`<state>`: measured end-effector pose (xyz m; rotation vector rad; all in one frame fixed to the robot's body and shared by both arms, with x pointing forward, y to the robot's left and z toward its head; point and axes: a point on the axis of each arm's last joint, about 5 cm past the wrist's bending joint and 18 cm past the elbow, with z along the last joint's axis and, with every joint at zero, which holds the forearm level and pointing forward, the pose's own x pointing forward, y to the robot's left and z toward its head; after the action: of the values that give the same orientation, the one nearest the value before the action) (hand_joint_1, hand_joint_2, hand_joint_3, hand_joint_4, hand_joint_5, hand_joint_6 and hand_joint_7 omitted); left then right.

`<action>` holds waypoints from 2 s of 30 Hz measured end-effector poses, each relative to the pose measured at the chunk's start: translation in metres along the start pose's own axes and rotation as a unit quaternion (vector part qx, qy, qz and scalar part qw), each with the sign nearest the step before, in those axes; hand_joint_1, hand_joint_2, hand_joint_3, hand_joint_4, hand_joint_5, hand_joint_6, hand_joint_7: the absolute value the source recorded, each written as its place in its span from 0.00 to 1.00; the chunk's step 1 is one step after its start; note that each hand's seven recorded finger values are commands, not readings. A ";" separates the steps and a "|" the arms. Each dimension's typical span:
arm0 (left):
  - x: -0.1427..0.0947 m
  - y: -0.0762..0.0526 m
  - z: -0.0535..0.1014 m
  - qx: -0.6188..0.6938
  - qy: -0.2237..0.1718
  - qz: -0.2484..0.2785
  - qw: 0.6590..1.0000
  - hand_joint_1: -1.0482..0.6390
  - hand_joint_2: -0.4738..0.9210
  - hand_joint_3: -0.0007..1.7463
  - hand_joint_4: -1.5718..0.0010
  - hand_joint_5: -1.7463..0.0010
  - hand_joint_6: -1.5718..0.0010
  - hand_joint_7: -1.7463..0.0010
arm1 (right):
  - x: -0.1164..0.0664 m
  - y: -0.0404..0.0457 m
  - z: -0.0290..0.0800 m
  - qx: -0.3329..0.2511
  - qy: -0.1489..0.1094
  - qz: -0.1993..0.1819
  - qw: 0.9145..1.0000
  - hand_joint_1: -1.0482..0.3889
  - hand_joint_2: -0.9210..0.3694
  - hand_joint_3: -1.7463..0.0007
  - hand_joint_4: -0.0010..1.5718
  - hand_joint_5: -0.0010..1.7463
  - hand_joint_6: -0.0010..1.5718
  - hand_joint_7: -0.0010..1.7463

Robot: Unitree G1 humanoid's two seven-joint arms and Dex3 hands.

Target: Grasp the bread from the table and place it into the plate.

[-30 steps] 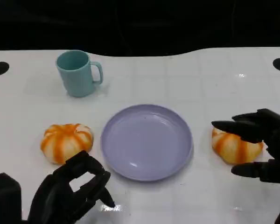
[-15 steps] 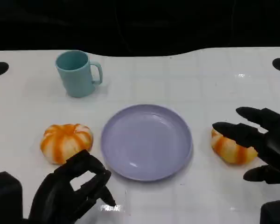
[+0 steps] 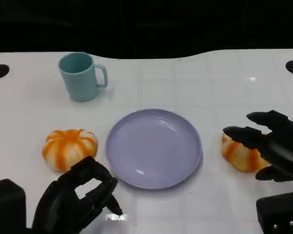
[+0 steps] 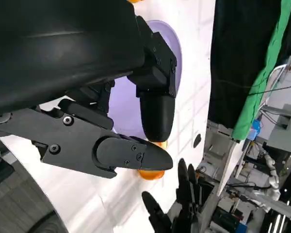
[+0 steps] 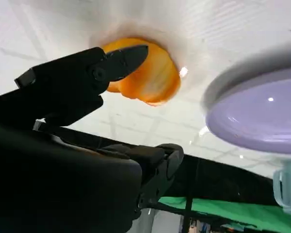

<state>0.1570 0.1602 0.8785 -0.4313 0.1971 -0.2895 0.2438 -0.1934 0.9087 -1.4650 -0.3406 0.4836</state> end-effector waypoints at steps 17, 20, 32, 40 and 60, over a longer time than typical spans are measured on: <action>-0.001 -0.001 0.000 0.003 -0.001 0.000 1.000 0.30 1.00 0.10 0.57 0.00 0.67 0.04 | 0.028 0.0113 -0.002 -0.024 0.000 0.088 0.996 0.51 0.09 1.00 0.18 0.07 0.25 0.01; -0.002 -0.001 0.001 0.004 -0.003 0.000 1.000 0.29 1.00 0.10 0.56 0.00 0.66 0.04 | 0.033 0.0109 -0.002 -0.027 0.000 0.094 0.995 0.53 0.09 1.00 0.20 0.06 0.27 0.01; -0.003 -0.003 0.000 0.003 -0.002 -0.002 1.000 0.30 1.00 0.11 0.56 0.00 0.66 0.05 | 0.048 0.0133 0.004 -0.011 -0.003 0.082 0.997 0.63 0.07 1.00 0.60 0.13 0.57 0.06; -0.006 -0.004 0.000 0.003 -0.003 0.001 1.000 0.30 1.00 0.13 0.57 0.00 0.68 0.05 | 0.056 0.0212 0.003 0.017 -0.007 0.019 1.000 0.68 0.02 1.00 0.56 0.92 0.87 0.06; -0.007 -0.006 0.002 0.003 -0.005 0.000 1.000 0.30 1.00 0.12 0.57 0.00 0.69 0.05 | 0.056 0.0271 -0.003 0.047 -0.014 -0.091 0.995 0.70 0.37 0.47 0.58 1.00 0.55 0.84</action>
<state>0.1498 0.1577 0.8835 -0.4257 0.1872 -0.2877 0.2908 -0.1660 0.8775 -1.3236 -0.4628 0.3691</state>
